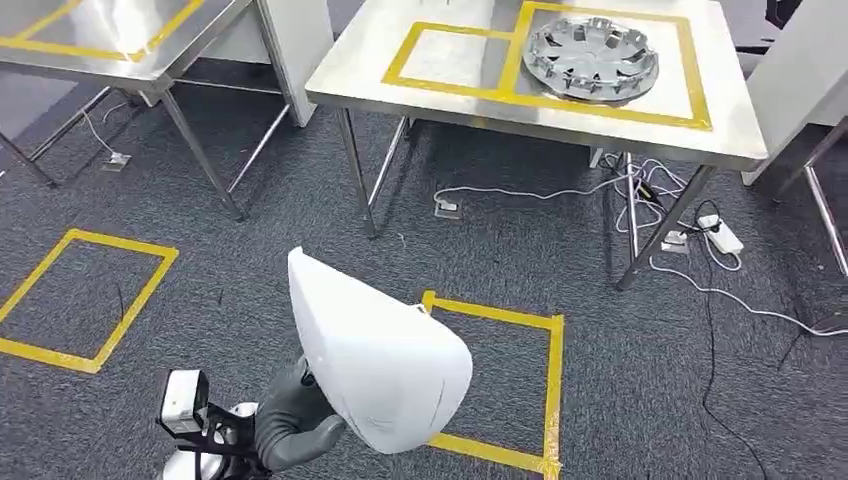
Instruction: Take the parts from the cabinet and place them on the table.
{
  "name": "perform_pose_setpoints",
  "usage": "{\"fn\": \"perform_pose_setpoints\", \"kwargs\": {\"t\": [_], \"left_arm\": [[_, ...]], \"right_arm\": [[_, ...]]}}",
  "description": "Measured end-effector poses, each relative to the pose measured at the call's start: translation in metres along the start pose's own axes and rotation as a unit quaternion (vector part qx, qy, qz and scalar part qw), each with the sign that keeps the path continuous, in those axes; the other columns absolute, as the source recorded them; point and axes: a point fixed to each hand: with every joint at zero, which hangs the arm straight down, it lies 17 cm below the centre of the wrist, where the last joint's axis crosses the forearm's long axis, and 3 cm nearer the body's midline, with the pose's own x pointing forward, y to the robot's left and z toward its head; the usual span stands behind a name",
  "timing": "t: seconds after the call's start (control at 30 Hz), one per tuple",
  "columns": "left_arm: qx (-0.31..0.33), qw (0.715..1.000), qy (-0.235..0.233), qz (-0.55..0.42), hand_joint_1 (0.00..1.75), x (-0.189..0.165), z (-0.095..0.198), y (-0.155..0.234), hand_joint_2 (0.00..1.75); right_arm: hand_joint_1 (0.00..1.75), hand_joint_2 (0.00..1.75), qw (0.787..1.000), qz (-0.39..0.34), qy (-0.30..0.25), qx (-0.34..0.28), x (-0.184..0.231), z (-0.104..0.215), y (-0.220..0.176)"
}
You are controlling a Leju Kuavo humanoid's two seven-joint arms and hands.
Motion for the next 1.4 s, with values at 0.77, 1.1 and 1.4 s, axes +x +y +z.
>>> {"fn": "perform_pose_setpoints", "kwargs": {"t": [0.77,1.1,1.4], "left_arm": [[0.022,1.000,0.002,-0.018,1.75,0.000,-0.009,0.012,1.75],[0.024,1.000,0.006,-0.018,1.75,0.000,-0.010,0.013,1.75],[0.018,1.000,-0.001,-0.025,1.75,0.007,-0.014,0.014,1.75]], "right_arm": [[0.00,0.00,1.000,-0.003,-0.015,0.013,0.020,0.001,0.004],[0.00,0.00,0.999,-0.008,-0.017,0.028,0.021,0.003,0.016],[0.00,0.00,0.999,-0.006,-0.030,0.038,0.038,0.006,0.030]]}}
